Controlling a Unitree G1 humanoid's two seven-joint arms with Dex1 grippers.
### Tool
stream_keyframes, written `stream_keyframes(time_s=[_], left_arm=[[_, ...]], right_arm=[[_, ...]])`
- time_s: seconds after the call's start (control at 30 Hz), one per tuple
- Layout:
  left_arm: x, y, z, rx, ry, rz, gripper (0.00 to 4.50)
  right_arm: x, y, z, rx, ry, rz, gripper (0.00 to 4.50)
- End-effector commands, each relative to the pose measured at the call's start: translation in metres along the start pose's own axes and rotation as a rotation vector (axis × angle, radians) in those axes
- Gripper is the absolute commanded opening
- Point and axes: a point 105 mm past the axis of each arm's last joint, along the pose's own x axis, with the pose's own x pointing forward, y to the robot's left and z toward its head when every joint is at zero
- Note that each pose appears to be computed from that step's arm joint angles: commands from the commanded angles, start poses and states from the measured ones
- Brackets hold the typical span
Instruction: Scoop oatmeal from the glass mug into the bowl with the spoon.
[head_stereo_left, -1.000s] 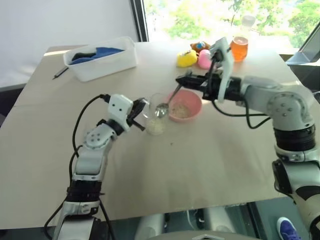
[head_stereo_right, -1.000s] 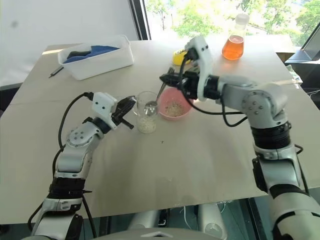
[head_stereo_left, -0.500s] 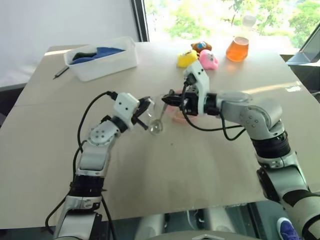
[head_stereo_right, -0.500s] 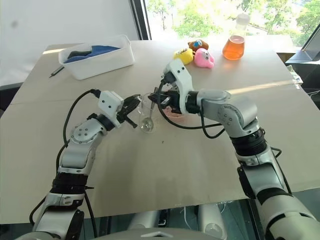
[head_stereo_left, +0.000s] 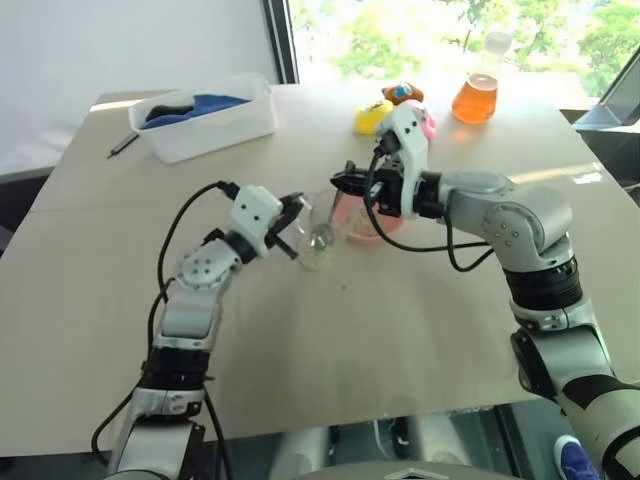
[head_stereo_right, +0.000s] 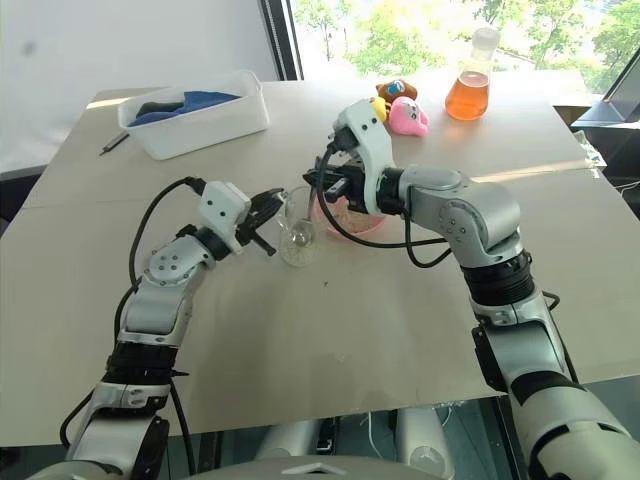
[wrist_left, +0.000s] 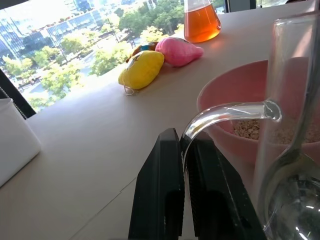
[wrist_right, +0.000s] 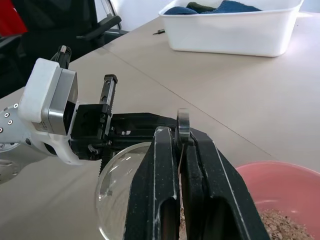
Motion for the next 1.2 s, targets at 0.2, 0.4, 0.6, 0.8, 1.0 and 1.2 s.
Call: stream_keyframes(time_s=[0.2,0.4,0.6,0.8,1.0,1.2], left_arm=[[0.002,-0.004,0.009,0.032,-0.029,-0.036,0.05],[0.000,-0.004,0.007,0.033,-0.019,-0.038,0.05],[-0.001,-0.005,0.003,0.028,-0.009,-0.041,0.05],[-0.002,-0.008,-0.002,0.020,-0.003,-0.040,0.05],[-0.002,-0.009,-0.006,0.014,0.000,-0.040,0.05],[0.000,-0.010,-0.007,0.011,-0.002,-0.046,0.05]], right_arm=[[0.003,0.020,-0.012,-0.005,-0.007,0.054,0.00],[-0.002,0.015,0.005,0.076,-0.053,0.042,0.00],[-0.009,0.006,0.023,0.164,-0.099,0.022,0.00],[-0.018,-0.004,0.032,0.275,-0.132,-0.012,0.00],[-0.031,-0.019,0.033,0.324,-0.140,-0.084,0.00],[-0.041,-0.028,0.036,0.333,-0.150,-0.126,0.00]])
